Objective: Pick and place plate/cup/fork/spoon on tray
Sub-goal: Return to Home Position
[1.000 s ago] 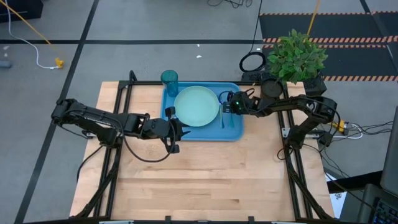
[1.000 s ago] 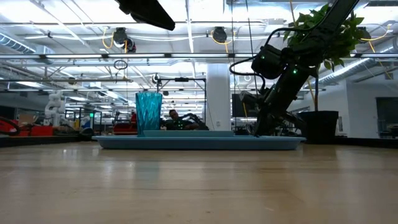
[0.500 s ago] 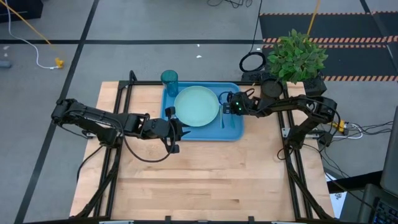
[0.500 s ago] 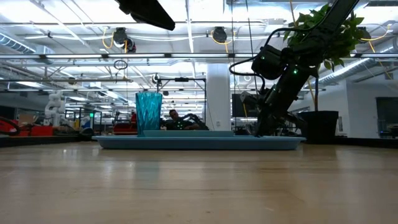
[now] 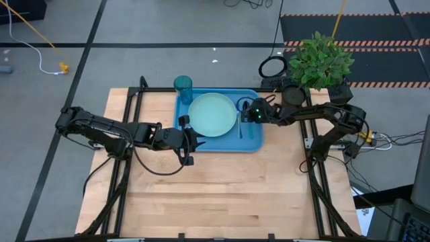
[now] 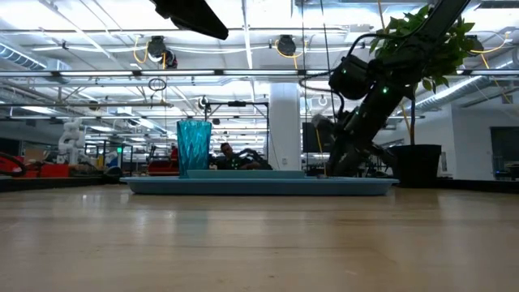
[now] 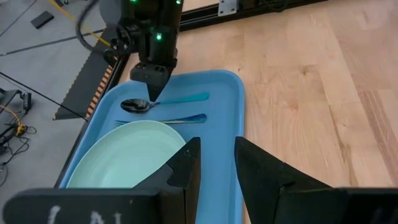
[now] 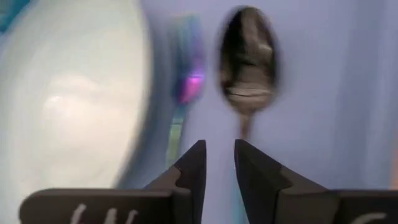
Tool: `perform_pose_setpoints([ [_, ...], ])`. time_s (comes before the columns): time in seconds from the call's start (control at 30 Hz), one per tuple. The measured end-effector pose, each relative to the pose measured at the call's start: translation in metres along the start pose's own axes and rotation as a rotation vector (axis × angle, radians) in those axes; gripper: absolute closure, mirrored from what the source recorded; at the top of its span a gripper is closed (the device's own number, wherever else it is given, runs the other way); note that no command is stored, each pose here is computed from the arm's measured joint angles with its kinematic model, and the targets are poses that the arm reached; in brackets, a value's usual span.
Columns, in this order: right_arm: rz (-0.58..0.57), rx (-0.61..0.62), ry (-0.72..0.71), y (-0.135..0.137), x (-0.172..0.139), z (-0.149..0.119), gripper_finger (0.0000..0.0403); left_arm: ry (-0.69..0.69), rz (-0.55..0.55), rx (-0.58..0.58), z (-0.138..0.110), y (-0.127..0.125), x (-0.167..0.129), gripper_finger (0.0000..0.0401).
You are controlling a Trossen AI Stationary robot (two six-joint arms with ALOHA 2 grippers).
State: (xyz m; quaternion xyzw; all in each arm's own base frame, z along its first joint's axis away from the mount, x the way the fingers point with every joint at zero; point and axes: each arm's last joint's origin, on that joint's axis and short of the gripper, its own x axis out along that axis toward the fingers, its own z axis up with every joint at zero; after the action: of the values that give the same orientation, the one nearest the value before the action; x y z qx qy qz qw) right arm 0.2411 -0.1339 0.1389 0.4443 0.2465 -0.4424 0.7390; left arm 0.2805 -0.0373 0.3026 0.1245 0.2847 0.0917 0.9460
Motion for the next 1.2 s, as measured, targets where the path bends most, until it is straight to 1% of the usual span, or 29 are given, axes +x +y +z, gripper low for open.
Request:
perform_pose_setpoints([
  [0.1,0.081,-0.053,0.006,0.006,-0.01,0.004,0.0327,0.0,0.0,0.003,0.0,0.0,0.0,0.0299],
  [0.17,0.156,-0.114,0.006,0.013,-0.021,0.006,0.0328,0.0,0.0,0.006,0.0,0.0,0.0,0.0299],
  [0.33,0.359,-0.361,0.013,0.03,-0.05,0.003,0.0328,0.001,0.0,0.023,0.0,0.0,0.0,0.0299],
  [0.47,0.446,-0.54,-0.006,0.041,-0.074,-0.008,0.0329,-0.014,-0.017,0.038,0.001,-0.003,-0.009,0.0299],
  [0.53,0.494,-0.644,-0.02,0.046,-0.086,-0.016,0.0335,-0.039,-0.024,0.021,0.004,-0.002,-0.016,0.0299],
  [0.67,0.6,-0.81,-0.053,0.053,-0.107,-0.035,0.0368,0.0,-0.045,-0.001,-0.001,-0.004,-0.031,0.0299],
  [0.73,0.642,-0.872,-0.062,0.051,-0.115,-0.044,0.0391,0.023,-0.054,-0.029,-0.005,-0.004,-0.04,0.0299],
  [0.77,0.664,-0.894,-0.068,0.051,-0.119,-0.048,0.0396,0.027,-0.058,-0.052,-0.006,-0.005,-0.042,0.0299],
  [0.87,0.724,-0.94,-0.087,0.045,-0.128,-0.059,0.0396,0.044,-0.078,-0.08,-0.019,-0.013,-0.044,0.03],
  [1.03,0.794,-0.976,-0.112,0.029,-0.127,-0.077,0.0401,0.03,-0.054,-0.122,-0.045,-0.031,-0.04,0.03],
  [1.1,0.829,-1.027,-0.147,0.023,-0.126,-0.085,0.0402,0.021,-0.033,-0.135,-0.054,-0.036,-0.038,0.03],
  [1.2,0.884,-1.144,-0.224,0.011,-0.121,-0.098,0.0402,-0.003,-0.016,-0.144,-0.066,-0.041,-0.034,0.03],
])
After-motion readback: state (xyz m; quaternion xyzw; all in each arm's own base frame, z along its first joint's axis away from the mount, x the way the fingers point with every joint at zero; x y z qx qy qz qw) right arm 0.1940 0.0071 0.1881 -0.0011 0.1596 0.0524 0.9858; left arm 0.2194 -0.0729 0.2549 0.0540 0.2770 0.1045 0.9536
